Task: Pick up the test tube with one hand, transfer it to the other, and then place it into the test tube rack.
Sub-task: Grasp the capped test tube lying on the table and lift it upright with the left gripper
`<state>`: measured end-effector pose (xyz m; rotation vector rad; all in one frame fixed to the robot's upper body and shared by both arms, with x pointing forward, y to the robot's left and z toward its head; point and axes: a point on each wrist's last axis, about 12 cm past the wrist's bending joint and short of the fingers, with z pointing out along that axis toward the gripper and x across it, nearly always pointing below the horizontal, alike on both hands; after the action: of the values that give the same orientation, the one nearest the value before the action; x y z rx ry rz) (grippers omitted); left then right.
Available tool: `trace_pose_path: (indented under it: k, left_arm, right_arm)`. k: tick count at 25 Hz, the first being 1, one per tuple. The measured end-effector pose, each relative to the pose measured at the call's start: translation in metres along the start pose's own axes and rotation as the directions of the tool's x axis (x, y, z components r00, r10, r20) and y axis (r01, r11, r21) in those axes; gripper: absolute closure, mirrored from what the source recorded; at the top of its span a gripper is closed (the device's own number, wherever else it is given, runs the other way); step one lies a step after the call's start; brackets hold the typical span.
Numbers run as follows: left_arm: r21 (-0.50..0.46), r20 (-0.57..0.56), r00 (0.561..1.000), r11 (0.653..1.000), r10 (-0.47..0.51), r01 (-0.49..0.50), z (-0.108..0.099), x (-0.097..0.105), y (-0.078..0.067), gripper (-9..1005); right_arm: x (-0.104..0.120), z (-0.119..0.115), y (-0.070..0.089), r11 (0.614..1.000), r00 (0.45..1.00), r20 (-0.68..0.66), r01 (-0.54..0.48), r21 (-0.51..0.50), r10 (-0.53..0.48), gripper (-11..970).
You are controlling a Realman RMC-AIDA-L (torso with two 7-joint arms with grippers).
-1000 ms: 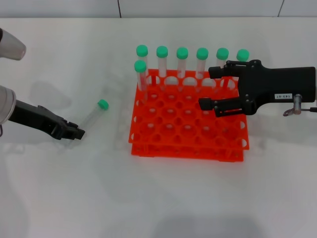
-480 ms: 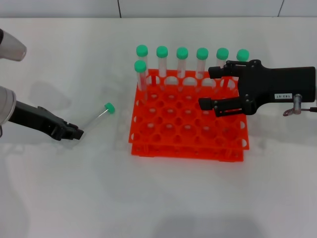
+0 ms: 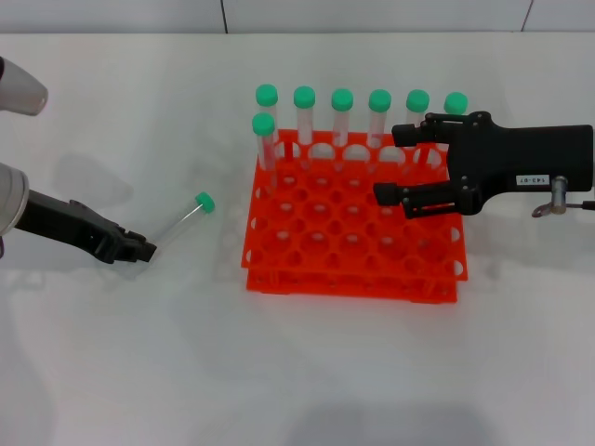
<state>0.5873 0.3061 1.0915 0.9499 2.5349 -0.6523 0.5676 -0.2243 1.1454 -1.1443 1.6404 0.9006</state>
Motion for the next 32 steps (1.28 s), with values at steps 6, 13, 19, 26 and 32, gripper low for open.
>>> trace_pose_path:
  k: [6, 13, 19, 26, 32]
  left_arm:
    - [-0.002, 0.018, 1.000, 1.000, -0.016, 0.016, -0.004, 0.000, 0.002, 798]
    - [-0.041, 0.135, 0.988, 0.996, -0.077, 0.084, -0.030, 0.007, 0.015, 795]
    - [-0.079, 0.362, 0.931, 0.994, -0.045, 0.078, -0.064, 0.003, 0.022, 792]
    - [-0.094, 0.583, 0.810, 0.996, 0.064, -0.011, -0.083, -0.016, 0.018, 789]
    - [-0.115, 0.701, 0.692, 0.985, 0.173, -0.130, -0.078, -0.036, 0.004, 786]
  right_arm:
    - [0.000, -0.001, 0.000, 1.000, 1.000, 0.009, -0.002, 0.002, 0.002, 104]
    - [-0.001, -0.001, 0.000, 1.000, 1.000, 0.013, -0.003, 0.004, 0.003, 104]
    - [-0.002, -0.002, 0.000, 1.000, 1.000, 0.030, 0.002, 0.009, -0.002, 104]
    - [-0.003, -0.003, -0.002, 1.000, 0.999, 0.041, 0.006, 0.019, -0.007, 105]
    - [-0.007, -0.004, -0.002, 1.000, 0.998, 0.060, 0.019, 0.023, -0.021, 105]
